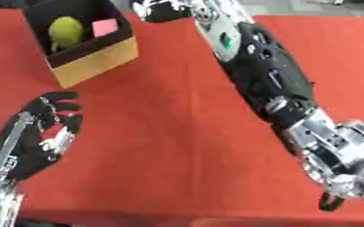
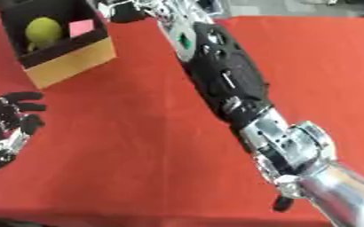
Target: Pick up objects on the table and place them in the box.
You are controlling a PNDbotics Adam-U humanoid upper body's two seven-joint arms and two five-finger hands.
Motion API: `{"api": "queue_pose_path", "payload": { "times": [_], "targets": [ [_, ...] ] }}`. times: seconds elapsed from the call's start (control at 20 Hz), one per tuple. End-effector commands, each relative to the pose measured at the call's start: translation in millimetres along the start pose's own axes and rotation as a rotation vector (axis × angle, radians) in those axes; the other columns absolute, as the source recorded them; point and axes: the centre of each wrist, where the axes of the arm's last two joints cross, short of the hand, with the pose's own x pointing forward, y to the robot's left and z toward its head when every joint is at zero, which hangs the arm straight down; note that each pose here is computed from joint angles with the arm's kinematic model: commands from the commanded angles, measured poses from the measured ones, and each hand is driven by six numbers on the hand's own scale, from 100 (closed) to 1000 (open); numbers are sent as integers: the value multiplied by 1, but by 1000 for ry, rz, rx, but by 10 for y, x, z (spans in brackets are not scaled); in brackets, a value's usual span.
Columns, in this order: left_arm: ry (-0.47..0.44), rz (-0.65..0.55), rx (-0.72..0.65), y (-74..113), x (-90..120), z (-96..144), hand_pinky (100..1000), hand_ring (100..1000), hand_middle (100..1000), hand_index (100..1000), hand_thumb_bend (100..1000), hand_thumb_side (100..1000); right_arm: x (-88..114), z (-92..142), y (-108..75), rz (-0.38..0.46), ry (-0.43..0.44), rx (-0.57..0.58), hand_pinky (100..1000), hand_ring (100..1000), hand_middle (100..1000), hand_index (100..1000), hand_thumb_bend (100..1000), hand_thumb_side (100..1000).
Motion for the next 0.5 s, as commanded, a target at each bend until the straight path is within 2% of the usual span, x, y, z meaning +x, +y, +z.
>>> {"api": "queue_pose_path", "payload": {
  "times": [0.05,0.25,0.5],
  "targets": [
    [-6,-31,32,96,32,14,624,748,764,816,340,516,27,38,-310,9,-83,-81,736,796,780,863,100,274],
    [5,-49,89,185,24,45,624,748,764,816,343,521,-179,395,-457,-15,-43,-172,721,788,771,832,100,304],
    [11,-64,133,243,24,59,625,748,765,816,342,523,-293,791,-365,-127,93,-264,701,773,753,794,100,344]
  ]
}}
